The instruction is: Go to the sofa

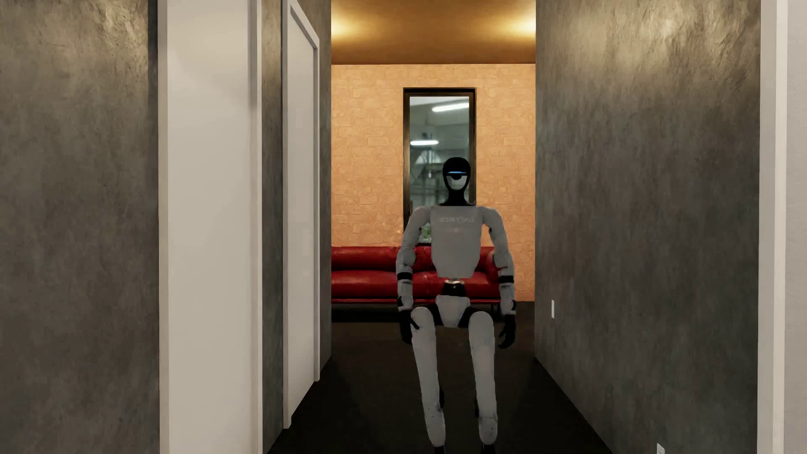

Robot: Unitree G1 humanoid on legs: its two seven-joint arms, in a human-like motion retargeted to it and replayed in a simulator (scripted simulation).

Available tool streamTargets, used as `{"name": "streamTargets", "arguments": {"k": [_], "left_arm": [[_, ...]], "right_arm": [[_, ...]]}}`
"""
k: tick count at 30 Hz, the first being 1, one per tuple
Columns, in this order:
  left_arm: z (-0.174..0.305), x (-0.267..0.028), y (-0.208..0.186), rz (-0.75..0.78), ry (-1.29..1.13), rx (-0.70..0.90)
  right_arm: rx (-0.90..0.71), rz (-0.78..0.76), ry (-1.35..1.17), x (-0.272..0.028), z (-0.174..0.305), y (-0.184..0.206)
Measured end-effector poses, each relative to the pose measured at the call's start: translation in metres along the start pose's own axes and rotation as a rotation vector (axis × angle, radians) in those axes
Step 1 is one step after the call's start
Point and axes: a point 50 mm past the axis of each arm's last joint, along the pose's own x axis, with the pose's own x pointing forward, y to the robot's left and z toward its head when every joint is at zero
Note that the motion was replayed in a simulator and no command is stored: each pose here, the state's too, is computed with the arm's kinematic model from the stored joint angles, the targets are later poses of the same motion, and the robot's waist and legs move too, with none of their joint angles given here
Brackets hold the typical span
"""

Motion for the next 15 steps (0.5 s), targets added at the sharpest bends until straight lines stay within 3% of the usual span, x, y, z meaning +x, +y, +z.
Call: {"name": "streamTargets", "arguments": {"k": [3,6,10,15], "left_arm": [[-0.039,-0.013,-0.021,-0.042,0.106,-0.030],[-0.060,-0.026,-0.045,-0.097,0.152,-0.050],[-0.065,-0.027,-0.057,-0.152,0.179,0.011],[0.000,-0.004,-0.006,-0.022,-0.027,0.020]], "right_arm": [[0.061,-0.144,-0.239,-0.005,0.057,-0.044],[0.079,-0.221,-0.353,-0.013,0.084,-0.068],[0.167,-0.206,-0.217,-0.007,0.047,-0.053],[0.044,-0.035,0.115,0.002,-0.022,-0.007]]}}
